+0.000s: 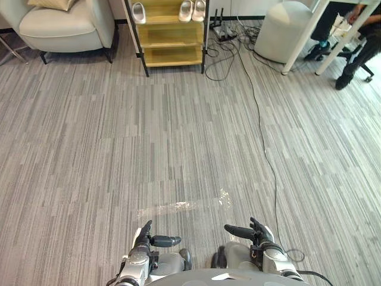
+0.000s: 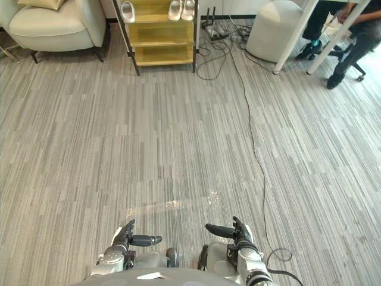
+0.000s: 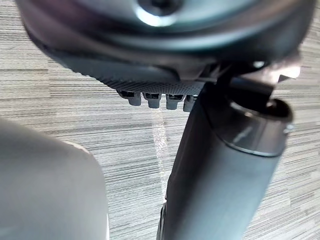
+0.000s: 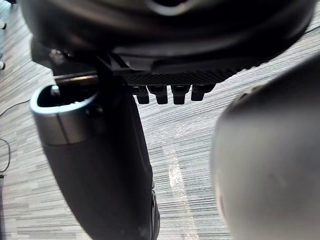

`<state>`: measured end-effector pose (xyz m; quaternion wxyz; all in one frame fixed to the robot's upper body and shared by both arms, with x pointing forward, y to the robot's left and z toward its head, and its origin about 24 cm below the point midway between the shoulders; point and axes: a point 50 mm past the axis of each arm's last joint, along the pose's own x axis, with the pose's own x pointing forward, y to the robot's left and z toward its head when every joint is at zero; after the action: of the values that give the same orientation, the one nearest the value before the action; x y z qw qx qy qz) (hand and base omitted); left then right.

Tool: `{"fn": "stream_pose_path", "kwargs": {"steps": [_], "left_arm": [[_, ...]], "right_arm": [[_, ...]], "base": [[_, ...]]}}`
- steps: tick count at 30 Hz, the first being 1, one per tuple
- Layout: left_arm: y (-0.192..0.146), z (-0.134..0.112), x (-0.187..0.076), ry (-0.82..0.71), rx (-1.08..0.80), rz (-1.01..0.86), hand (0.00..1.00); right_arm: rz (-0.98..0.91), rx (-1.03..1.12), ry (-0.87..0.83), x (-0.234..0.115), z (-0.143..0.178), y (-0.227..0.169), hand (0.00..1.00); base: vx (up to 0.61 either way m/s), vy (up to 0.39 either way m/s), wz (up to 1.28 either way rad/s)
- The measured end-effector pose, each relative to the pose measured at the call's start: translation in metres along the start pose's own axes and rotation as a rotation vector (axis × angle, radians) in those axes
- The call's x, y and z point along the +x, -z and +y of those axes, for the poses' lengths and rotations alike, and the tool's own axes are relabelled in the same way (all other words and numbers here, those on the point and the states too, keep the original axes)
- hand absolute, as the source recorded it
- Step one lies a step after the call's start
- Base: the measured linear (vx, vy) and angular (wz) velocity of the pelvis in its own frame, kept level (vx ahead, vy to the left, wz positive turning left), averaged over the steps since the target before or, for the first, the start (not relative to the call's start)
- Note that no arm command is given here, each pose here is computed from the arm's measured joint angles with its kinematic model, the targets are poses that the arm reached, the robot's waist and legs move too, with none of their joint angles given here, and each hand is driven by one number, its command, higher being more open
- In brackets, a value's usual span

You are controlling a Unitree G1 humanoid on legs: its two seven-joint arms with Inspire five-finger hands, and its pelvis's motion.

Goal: Organize the slippers on the shoe rack

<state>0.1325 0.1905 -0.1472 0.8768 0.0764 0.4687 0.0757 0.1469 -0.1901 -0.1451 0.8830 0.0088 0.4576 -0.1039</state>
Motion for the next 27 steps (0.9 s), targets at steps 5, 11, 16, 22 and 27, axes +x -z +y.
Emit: {"fn": "stream_pose_path", "kwargs": {"steps": [5, 11, 16, 22, 27], "left_arm": [[-0.002, -0.002, 0.000, -0.005, 0.001, -0.004, 1.00], [-0.003, -0.014, 0.000, 0.021, -0.041, 0.004, 1.00], [-0.017, -0.003, 0.001, -0.018, -0.118, -0.057, 1.00], [-0.048, 0.000, 0.003, -0.020, -0.121, -0.175, 1.00], [-0.052, 0.006, 0.006, -0.034, -0.119, -0.180, 1.00]], "right_arm": [[-0.078, -0.003, 0.004, 0.003, -0.003, -0.021, 1.00], [-0.077, 0.031, 0.018, 0.004, -0.005, -0.023, 1.00], [-0.038, 0.056, 0.010, 0.000, 0.003, -0.007, 1.00], [-0.040, 0.134, 0.021, 0.000, 0.008, -0.008, 1.00], [-0.007, 0.138, 0.011, 0.000, 0.018, -0.004, 1.00]], "base": [[0.40, -0.076, 0.49], [0.59, -0.266, 0.50], [0.49, -0.226, 0.22], [0.43, -0.002, -0.12], [0.55, 0.196, -0.24]]}}
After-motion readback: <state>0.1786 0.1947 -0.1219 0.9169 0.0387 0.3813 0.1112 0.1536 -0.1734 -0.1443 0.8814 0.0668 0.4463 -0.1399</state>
